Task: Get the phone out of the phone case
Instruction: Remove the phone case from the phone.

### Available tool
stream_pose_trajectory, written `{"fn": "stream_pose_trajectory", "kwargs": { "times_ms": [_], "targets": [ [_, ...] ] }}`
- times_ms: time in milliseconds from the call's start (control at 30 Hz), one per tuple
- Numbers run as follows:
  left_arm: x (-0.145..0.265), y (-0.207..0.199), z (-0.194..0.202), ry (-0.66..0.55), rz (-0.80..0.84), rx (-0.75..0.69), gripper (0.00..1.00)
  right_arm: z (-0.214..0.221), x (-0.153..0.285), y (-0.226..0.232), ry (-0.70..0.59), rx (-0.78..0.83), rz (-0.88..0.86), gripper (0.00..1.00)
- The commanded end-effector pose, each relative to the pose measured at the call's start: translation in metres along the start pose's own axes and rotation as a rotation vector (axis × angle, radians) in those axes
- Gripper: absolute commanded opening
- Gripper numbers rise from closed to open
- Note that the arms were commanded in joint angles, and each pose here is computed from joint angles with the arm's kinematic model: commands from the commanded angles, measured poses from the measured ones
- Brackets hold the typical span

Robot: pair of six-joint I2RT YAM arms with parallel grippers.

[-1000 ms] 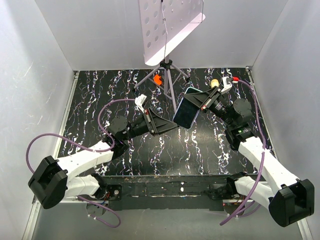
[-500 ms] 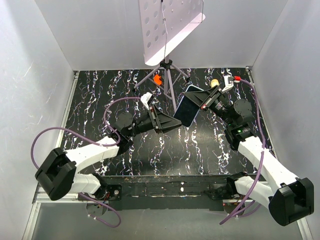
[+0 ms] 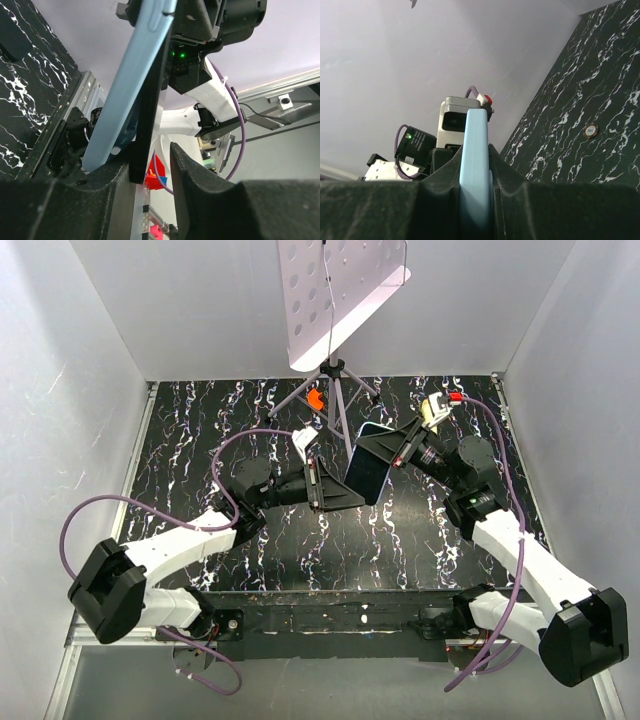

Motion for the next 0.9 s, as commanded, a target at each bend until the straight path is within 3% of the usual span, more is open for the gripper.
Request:
{"fn": "stream_pose_trajectory", "kwargs": {
  "times_ms": [0, 167, 567, 867],
  "targets": [
    [0.006, -0.042, -0.033, -0.103, 0.053, -0.207, 0.31, 0.036, 0.005, 0.021, 0.221, -0.014, -0.074, 0.01],
    [0.005, -0.055, -0.039, -0.107, 0.105, -0.204, 0.31, 0.046, 0.004, 0.024, 0.276, -0.013, -0.065, 0.01],
    [0.000, -0.056, -0.032, -0.048, 0.153, -0.168, 0.21, 0.062, -0.012, 0.017, 0.331, 0.014, -0.027, 0.01],
    [-0.003, -0.054, -0.032, -0.016, 0.130, -0.210, 0.26, 0.071, -0.008, 0.013, 0.386, 0.010, -0.029, 0.01]
  ]
}}
Point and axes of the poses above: each gripper's point midway between its finger pads, its own x axis back along the fingers, its own y axis along the line the jaws close on, z = x × y, the point moved 2 cm from there along x, back along the fingers, and after that the axes turned 13 degrees about -x, right-handed, at the moved point
